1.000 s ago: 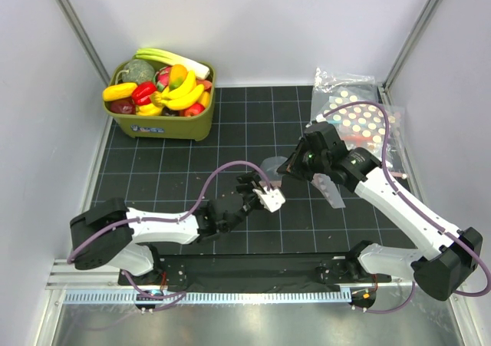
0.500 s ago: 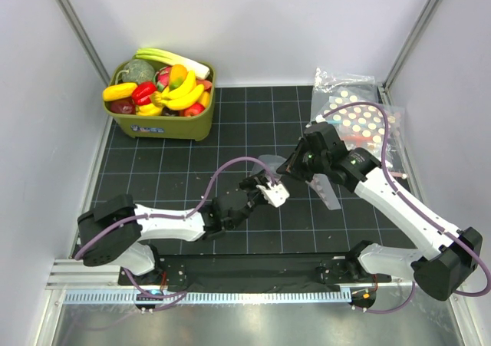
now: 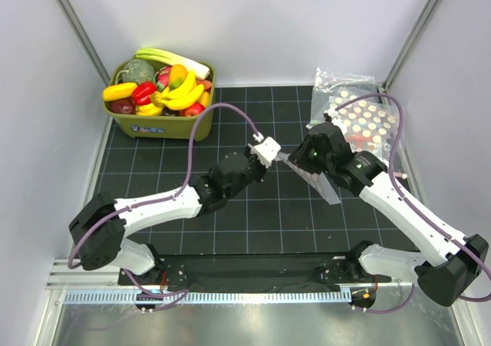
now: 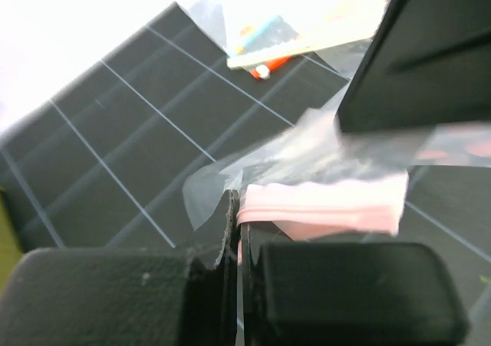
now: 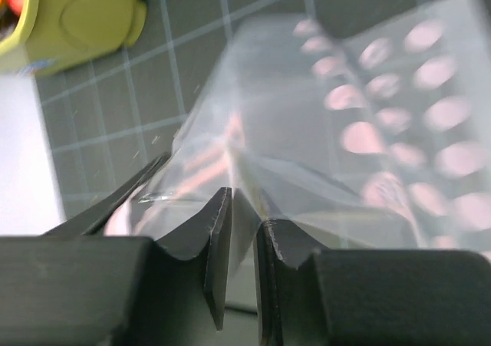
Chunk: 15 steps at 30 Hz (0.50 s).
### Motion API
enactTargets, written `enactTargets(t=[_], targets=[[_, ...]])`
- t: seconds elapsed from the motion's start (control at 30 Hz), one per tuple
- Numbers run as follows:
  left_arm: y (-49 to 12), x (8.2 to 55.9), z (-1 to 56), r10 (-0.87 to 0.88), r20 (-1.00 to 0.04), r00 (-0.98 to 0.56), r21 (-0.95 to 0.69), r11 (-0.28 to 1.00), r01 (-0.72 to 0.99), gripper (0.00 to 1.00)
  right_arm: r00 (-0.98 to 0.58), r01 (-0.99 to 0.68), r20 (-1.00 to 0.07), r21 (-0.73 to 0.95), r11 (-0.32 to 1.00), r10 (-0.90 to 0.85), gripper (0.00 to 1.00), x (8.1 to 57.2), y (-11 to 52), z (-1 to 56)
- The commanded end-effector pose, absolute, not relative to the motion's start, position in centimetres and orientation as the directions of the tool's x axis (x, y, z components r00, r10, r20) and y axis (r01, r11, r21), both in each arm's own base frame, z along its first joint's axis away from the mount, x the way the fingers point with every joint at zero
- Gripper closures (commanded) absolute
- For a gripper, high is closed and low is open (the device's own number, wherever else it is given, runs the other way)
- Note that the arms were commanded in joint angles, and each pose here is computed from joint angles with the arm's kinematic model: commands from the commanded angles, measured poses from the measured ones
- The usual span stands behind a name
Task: Place the food in the zip-top bag and seal the zipper
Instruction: Pick up the zipper food storage bag at the center of the board.
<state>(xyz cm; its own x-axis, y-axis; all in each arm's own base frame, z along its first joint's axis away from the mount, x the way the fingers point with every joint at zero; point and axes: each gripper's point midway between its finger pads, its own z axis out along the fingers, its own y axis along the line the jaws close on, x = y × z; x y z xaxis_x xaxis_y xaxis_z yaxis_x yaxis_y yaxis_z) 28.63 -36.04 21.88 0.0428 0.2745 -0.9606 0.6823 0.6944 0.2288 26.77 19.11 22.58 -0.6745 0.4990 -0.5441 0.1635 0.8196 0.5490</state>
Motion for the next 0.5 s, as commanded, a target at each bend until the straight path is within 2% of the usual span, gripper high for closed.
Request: enactTargets(t=[0.0, 0.1, 0.17, 0.2, 0.23, 0.27, 0.33, 0.47], targets=[[-35.8, 27.7, 22.8, 0.128, -0.982, -0.138, -0.01, 0.694, 0.72, 1.0, -0.539, 0.174, -0.714, 0.425, 0.888, 0.447, 0.76, 28.4, 15.4, 23.8], [-34.5, 28.9, 23.1, 0.047, -0.966, -0.255, -0.152, 0.695, 0.703, 1.0, -0.488, 0.105, -0.763, 0.43, 0.897, 0.423, 0.72, 28.6, 15.2, 25.4], [-33.6, 29.5, 23.0, -0.036, -0.935, -0.353, -0.284, 0.673, 0.683, 1.0, -0.491, -0.022, -0.804, 0.395, 0.918, 0.334, 0.69, 28.3, 15.9, 25.2], [-33.2, 29.7, 23.3, -0.063, -0.927, -0.37, -0.314, 0.672, 0.671, 1.0, -0.454, -0.134, -0.818, 0.454, 0.881, 0.352, 0.67, 27.7, 17.2, 27.5], [-32.6, 30.2, 23.0, -0.092, -0.911, -0.402, -0.353, 0.677, 0.646, 1.0, -0.432, -0.186, -0.838, 0.444, 0.877, 0.333, 0.58, 27.5, 17.4, 27.8], [-32.5, 30.1, 23.0, -0.1, -0.905, -0.414, -0.368, 0.675, 0.64, 1.0, -0.425, -0.204, -0.84, 0.451, 0.869, 0.336, 0.53, 27.0, 17.4, 27.1], [-31.9, 30.2, 22.9, -0.13, -0.887, -0.443, -0.407, 0.676, 0.615, 1.0, -0.338, -0.28, -0.872, 0.453, 0.846, 0.354, 0.43, 26.1, 16.9, 29.5], [-31.3, 30.5, 22.9, -0.209, -0.833, -0.512, -0.516, 0.627, 0.584, 1.0, -0.256, -0.354, -0.912, 0.396, 0.847, 0.32, 0.37, 24.6, 15.9, 30.6]])
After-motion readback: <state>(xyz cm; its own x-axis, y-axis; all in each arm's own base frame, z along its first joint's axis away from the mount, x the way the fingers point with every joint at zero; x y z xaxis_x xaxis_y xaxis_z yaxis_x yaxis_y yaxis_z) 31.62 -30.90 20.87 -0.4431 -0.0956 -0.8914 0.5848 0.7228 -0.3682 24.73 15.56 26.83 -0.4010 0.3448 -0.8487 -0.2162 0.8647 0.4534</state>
